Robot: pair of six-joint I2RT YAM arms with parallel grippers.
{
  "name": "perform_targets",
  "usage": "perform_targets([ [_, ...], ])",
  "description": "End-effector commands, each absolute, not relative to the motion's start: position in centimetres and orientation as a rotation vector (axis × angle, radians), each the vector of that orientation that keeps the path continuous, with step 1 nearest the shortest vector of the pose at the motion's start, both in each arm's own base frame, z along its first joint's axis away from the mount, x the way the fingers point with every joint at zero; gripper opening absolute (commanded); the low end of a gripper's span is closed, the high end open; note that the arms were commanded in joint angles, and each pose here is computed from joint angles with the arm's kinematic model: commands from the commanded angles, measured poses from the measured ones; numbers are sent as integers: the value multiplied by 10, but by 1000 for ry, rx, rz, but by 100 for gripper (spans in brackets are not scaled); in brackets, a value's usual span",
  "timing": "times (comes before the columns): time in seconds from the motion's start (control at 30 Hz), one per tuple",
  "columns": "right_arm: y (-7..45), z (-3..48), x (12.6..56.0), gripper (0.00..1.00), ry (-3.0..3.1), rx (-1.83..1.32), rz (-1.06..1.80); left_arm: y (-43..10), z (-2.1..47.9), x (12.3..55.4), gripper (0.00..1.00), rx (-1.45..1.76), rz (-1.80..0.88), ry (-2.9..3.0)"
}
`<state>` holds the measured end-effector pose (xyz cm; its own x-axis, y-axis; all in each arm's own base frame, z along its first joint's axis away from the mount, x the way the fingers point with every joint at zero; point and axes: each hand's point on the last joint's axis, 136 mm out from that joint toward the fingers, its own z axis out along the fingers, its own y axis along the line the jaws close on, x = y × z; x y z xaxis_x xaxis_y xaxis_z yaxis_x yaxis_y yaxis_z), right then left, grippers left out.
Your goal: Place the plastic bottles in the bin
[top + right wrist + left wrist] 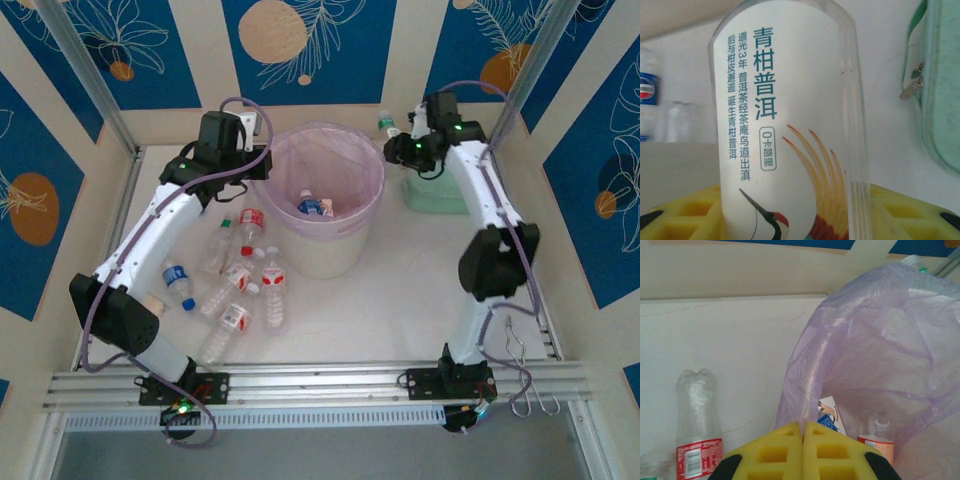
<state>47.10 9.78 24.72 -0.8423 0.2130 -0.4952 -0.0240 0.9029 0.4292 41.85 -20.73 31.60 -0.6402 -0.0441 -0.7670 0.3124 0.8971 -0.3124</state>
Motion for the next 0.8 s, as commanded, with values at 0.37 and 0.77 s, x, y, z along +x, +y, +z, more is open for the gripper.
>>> perform_targets([
  [0.37,82,396,312,26,2232,177,832,-286,268,356,3,486,-716,2357],
  [0.77,130,397,234,21,2372,-24,671,-307,276,321,4,531,-736,2311],
])
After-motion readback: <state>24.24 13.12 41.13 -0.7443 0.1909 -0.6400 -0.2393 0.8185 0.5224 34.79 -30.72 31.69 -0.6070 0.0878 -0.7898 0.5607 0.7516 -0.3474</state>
